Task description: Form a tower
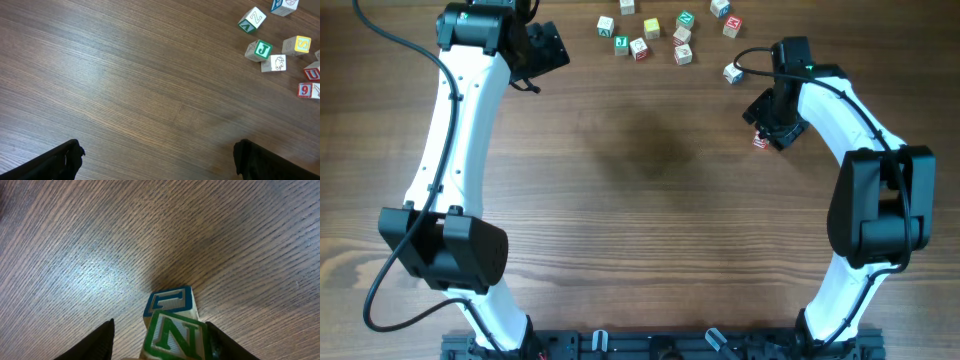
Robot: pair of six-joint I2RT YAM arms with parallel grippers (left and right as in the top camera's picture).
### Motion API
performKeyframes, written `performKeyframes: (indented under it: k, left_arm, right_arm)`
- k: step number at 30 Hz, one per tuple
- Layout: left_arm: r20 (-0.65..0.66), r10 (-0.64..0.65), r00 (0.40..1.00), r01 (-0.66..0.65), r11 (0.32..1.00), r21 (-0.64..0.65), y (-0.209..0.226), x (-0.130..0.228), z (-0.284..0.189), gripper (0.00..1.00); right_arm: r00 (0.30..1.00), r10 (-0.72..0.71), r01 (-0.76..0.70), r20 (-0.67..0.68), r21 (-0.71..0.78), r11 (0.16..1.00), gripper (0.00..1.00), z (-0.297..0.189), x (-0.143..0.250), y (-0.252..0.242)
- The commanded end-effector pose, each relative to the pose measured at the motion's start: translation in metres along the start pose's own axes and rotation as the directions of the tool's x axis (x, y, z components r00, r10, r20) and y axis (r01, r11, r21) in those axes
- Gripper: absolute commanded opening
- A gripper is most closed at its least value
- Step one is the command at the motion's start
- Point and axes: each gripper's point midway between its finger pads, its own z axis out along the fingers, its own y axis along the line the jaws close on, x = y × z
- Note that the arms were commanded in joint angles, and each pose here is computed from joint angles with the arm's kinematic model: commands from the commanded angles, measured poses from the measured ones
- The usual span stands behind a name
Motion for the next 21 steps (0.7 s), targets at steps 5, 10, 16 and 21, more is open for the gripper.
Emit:
performKeyframes:
  k: [5,10,16,21]
  left_arm:
    - [0.018,-0.008,1.0,0.008,1.0,0.015,0.0008,-0.0022,-0.0102,1.0]
    - [0.018,-0.008,1.0,0.008,1.0,0.015,0.0008,-0.0022,-0.0102,1.0]
    - [0.018,-0.008,1.0,0.008,1.0,0.015,0.0008,-0.0022,-0.0102,1.0]
    - [0.018,-0.008,1.0,0.008,1.0,0.015,0.0008,-0.0023,-0.0103,1.0]
  right_arm:
    - [1.0,-0.015,0.016,-0.019,0.018,1.0,0.51,0.0056,0.0052,-0.003]
    - [1.0,-0.015,0.016,-0.019,0.018,1.0,0.47,0.0056,0.0053,-0.0031]
    - [1.0,-0.015,0.015,-0.023,0.021,1.0,0.4,0.0056,0.0061,-0.0039]
    - [1.0,-0.015,0.015,-0.023,0.022,1.0,0.38,0.0055,0.0061,-0.004]
